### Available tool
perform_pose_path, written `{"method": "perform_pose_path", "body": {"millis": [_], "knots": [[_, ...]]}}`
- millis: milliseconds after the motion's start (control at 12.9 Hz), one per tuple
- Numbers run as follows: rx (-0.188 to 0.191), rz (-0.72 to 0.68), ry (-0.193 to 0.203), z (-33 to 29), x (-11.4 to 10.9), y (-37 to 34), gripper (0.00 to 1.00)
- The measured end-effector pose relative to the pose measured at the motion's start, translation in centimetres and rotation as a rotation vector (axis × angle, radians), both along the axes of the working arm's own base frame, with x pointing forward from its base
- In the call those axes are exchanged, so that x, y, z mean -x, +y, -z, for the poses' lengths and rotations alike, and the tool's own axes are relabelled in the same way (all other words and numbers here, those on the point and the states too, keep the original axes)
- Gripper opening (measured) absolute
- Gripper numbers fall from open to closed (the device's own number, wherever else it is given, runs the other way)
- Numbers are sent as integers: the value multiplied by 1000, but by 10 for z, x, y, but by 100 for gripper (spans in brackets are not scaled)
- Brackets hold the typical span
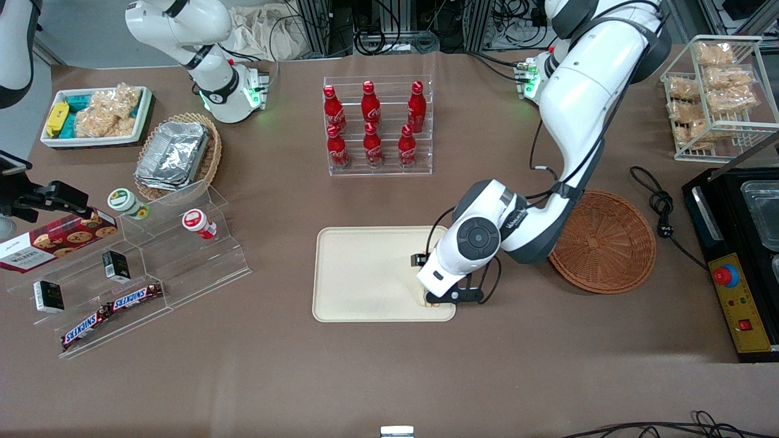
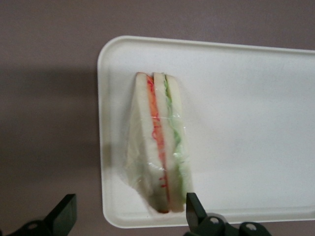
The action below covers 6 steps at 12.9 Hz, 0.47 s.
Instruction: Place sandwich from basket to tray
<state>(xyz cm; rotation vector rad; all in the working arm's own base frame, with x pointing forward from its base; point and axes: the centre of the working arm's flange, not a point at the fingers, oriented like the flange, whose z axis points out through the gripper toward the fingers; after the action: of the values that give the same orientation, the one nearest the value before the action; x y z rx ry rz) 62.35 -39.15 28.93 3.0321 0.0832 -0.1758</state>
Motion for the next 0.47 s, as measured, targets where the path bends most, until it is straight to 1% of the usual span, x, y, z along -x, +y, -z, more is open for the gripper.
{"method": "perform_pose_path", "body": {"millis": [78,233,311,389,467], "knots": [[-7,-15,-10,-17,-6,12,100],[-18,-50,-42,-59,-15,45,100],[-29,-62,-59,-77,-12,60,100],[-39,-70,-76,-93,-4,73,100],[-37,-81,-97,-106,6,82,100]]}}
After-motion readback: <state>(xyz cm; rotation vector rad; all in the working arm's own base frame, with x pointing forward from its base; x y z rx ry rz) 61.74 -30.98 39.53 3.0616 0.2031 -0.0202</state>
